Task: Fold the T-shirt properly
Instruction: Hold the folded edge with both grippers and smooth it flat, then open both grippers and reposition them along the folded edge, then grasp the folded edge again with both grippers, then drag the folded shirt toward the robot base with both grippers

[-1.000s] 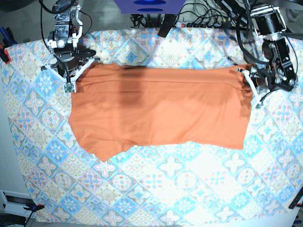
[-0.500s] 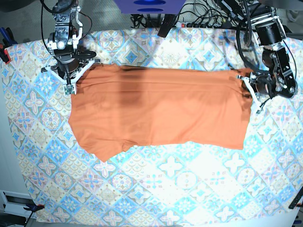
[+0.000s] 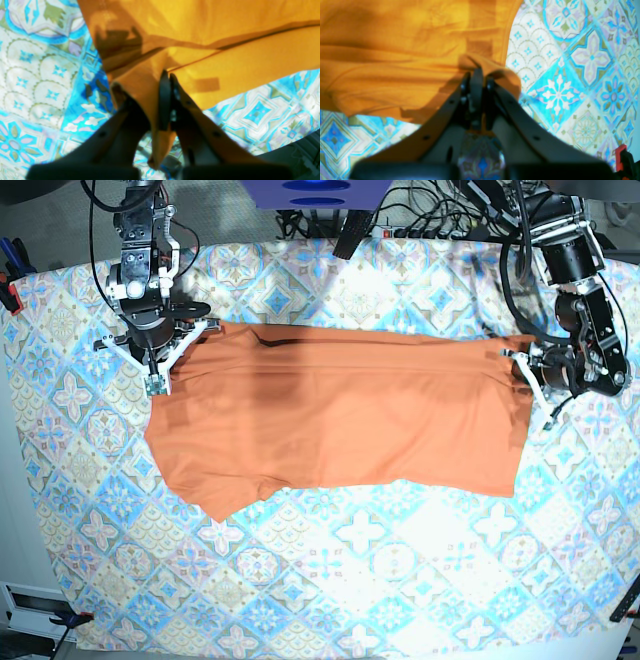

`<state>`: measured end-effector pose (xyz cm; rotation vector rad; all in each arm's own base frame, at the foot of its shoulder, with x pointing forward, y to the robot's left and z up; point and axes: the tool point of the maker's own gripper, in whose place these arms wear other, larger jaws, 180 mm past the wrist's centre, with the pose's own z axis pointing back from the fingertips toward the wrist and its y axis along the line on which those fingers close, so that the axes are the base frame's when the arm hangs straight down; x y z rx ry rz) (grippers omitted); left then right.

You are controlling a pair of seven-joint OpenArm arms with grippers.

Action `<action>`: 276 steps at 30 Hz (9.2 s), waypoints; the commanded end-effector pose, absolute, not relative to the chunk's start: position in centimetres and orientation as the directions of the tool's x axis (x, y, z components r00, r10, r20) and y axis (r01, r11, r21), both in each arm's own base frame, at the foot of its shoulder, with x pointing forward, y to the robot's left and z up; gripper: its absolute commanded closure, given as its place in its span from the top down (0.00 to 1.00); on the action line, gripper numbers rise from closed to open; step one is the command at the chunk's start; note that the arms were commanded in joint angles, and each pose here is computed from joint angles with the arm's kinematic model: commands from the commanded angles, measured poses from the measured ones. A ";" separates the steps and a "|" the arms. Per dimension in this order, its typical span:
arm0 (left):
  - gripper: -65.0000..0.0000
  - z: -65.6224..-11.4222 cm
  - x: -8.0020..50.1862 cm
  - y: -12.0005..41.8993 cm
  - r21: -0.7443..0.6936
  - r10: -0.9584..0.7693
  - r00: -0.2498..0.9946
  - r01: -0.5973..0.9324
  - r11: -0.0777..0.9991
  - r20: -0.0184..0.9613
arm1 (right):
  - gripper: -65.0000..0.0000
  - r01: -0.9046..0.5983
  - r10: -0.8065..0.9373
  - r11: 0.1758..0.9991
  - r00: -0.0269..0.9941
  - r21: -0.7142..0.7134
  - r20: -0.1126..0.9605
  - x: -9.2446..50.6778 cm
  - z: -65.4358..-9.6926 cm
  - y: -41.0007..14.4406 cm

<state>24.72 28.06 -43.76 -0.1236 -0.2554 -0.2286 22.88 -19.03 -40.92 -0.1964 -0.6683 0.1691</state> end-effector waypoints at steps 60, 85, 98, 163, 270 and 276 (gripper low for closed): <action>0.26 -38.0 23.9 38.1 -0.005 0.074 0.894 -0.080 0.997 0.443 | 0.47 -0.113 0.301 0.941 0.706 -0.319 0.640 25.4 -38.3 -20.8; 0.20 -36.7 26.1 36.6 0.341 -0.284 0.930 0.195 0.919 0.233 | 0.45 0.005 0.163 0.949 0.847 -0.314 0.506 25.0 -38.3 -23.9; 0.48 -40.2 20.9 36.5 0.303 -0.282 0.952 0.236 0.923 0.117 | 0.74 0.004 0.098 0.977 0.878 -0.213 0.469 22.4 -40.3 -23.0; 0.25 -48.0 22.8 27.8 0.046 -0.341 0.924 0.338 0.940 0.175 | 0.72 0.046 -0.034 0.999 0.928 -0.023 0.371 20.0 -47.9 -22.9; 0.35 -44.1 12.1 33.7 0.079 -0.271 0.941 0.260 0.962 0.201 | 0.58 0.084 -0.033 0.981 0.960 -0.176 0.276 12.0 -43.0 -26.9; 0.56 -44.0 12.1 33.4 0.064 -0.262 0.941 0.254 0.965 0.213 | 0.58 0.083 -0.032 0.981 0.960 -0.175 0.278 12.0 -43.0 -26.9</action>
